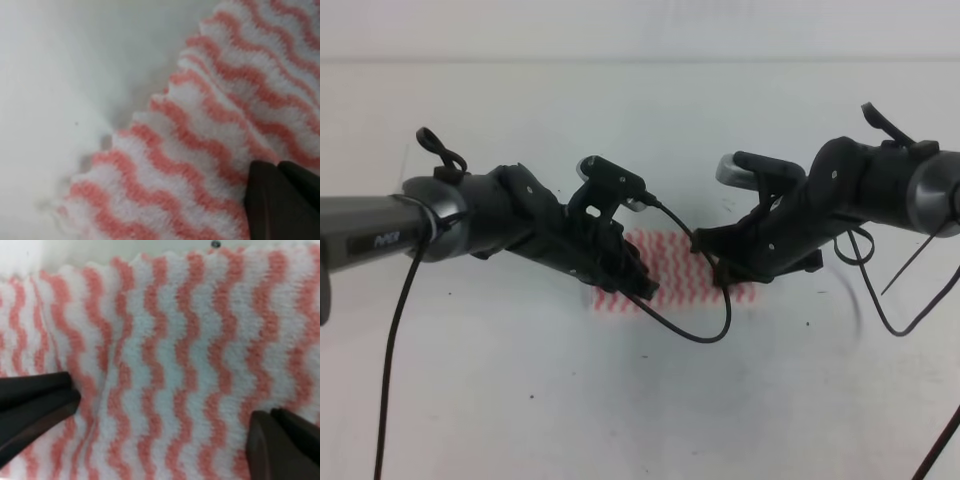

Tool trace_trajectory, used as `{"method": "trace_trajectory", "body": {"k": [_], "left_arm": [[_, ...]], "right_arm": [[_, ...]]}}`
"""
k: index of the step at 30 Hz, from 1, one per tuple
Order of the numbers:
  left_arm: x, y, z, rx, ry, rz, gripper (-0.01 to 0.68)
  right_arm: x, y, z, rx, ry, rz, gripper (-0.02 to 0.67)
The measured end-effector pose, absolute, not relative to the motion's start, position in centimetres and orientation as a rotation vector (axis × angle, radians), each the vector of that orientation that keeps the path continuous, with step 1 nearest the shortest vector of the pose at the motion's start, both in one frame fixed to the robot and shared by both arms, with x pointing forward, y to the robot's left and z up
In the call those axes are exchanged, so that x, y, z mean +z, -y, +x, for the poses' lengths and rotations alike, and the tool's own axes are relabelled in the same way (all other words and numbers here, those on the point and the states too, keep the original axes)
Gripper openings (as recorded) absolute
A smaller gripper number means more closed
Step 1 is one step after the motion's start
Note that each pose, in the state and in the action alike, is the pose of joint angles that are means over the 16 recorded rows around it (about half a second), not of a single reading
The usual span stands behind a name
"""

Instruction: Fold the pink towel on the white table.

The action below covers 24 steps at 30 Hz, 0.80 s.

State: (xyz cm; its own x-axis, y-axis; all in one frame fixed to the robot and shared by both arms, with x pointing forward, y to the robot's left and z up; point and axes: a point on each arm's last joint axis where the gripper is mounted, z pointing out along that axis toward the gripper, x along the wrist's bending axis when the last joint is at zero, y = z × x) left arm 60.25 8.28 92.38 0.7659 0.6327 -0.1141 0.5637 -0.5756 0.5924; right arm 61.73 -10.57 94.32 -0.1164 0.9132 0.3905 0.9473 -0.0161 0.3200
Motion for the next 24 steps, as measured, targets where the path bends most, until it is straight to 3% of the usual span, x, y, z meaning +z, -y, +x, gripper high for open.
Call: {"method": "trace_trajectory", "body": {"k": [6, 19, 24], "left_arm": [[92.8, -8.3, 60.1, 0.139, -0.884, 2.334, -0.005], [96.8, -8.5, 59.7, 0.217, -0.848, 2.262, -0.005], [97.5, -8.5, 59.7, 0.231, -0.864, 2.229, -0.005]], "right_arm": [[95.7, 10.9, 61.3, -0.795, 2.179, -2.041, -0.018], [97.4, 11.3, 61.0, -0.822, 2.217, -2.060, -0.016], [97.4, 11.6, 61.1, -0.815, 2.218, -2.066, 0.043]]}}
